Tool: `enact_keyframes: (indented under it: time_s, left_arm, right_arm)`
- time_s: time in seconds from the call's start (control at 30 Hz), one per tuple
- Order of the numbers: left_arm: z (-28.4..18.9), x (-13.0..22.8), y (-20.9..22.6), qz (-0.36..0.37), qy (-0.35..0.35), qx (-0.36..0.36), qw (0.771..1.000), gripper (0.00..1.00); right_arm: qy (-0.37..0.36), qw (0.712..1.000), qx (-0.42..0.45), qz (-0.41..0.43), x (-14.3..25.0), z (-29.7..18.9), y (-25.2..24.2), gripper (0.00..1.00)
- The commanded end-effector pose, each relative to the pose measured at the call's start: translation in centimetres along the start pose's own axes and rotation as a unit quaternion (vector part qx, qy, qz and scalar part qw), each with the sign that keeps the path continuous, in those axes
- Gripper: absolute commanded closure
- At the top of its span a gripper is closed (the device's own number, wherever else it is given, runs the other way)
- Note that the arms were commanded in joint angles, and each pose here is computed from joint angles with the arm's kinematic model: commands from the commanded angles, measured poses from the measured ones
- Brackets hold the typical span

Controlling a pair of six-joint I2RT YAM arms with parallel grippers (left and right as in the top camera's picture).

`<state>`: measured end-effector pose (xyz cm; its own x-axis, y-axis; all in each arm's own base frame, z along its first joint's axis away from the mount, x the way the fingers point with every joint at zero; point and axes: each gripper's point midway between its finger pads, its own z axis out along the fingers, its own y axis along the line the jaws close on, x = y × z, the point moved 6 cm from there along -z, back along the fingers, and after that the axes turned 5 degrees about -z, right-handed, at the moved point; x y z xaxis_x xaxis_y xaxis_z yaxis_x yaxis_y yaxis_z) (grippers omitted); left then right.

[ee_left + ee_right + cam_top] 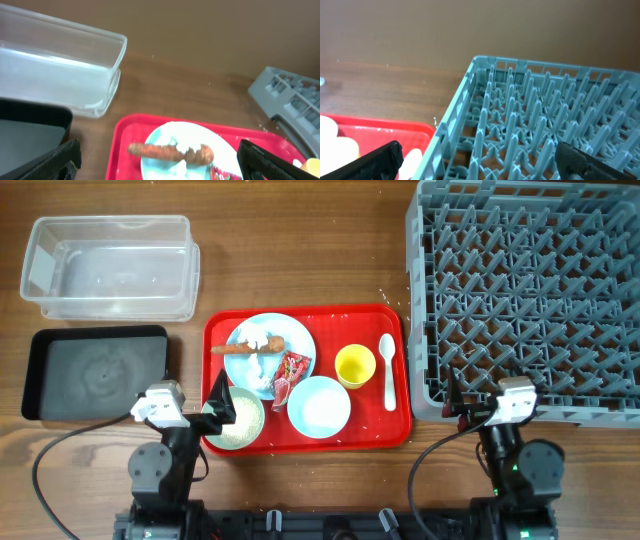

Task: Sort waste into correct bins and load items into the dishwasher rack
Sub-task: 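Move the left gripper toward the tissue on the blue plate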

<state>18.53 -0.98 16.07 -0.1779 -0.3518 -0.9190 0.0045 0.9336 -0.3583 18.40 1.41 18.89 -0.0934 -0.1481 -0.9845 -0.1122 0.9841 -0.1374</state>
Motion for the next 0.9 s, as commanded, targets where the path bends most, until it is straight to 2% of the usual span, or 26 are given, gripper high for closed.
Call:
enact_keyframes:
  time_s: [0.0,0.17,0.3,0.43,0.53,0.6,0.77,0.87]
  left_arm:
    - [-0.2,-2.8,-1.0,0.008,0.024,-0.01,1.0,0.0]
    - [1.5,-7.4,-2.9,0.001,0.142,-0.045,0.989,0.0]
    - [3.0,-10.8,-4.8,-0.012,0.25,-0.055,0.967,0.0]
    - [3.3,-10.7,-5.0,-0.025,0.343,-0.079,0.936,0.0]
    - [3.7,-8.8,-4.2,-0.03,0.398,-0.104,0.911,0.0]
    - [4.1,-8.3,-3.9,-0.032,0.413,-0.109,0.904,0.0]
    - [7.6,-9.4,-5.2,-0.066,0.357,-0.067,0.929,0.0]
    - [10.6,-7.9,-5.6,-0.063,0.365,-0.059,0.927,0.0]
  right_arm:
    - [0.016,0.999,0.003,0.031,-2.8,-0.1,-0.5,0.0]
    - [0.147,0.988,-0.013,0.035,-5.8,1.4,-1.0,0.0]
    - [0.259,0.965,-0.03,0.041,-7.6,2.8,-1.2,0.0]
    - [0.349,0.935,-0.04,0.044,-8.1,3.7,-1.3,0.0]
    - [0.385,0.92,-0.052,0.052,-7.0,4.8,-1.0,0.0]
    - [0.387,0.919,-0.057,0.055,-6.9,5.1,-0.9,0.0]
    - [0.383,0.92,-0.056,0.054,-7.0,5.2,-0.9,0.0]
    - [0.381,0.921,-0.056,0.054,-7.1,5.2,-0.9,0.0]
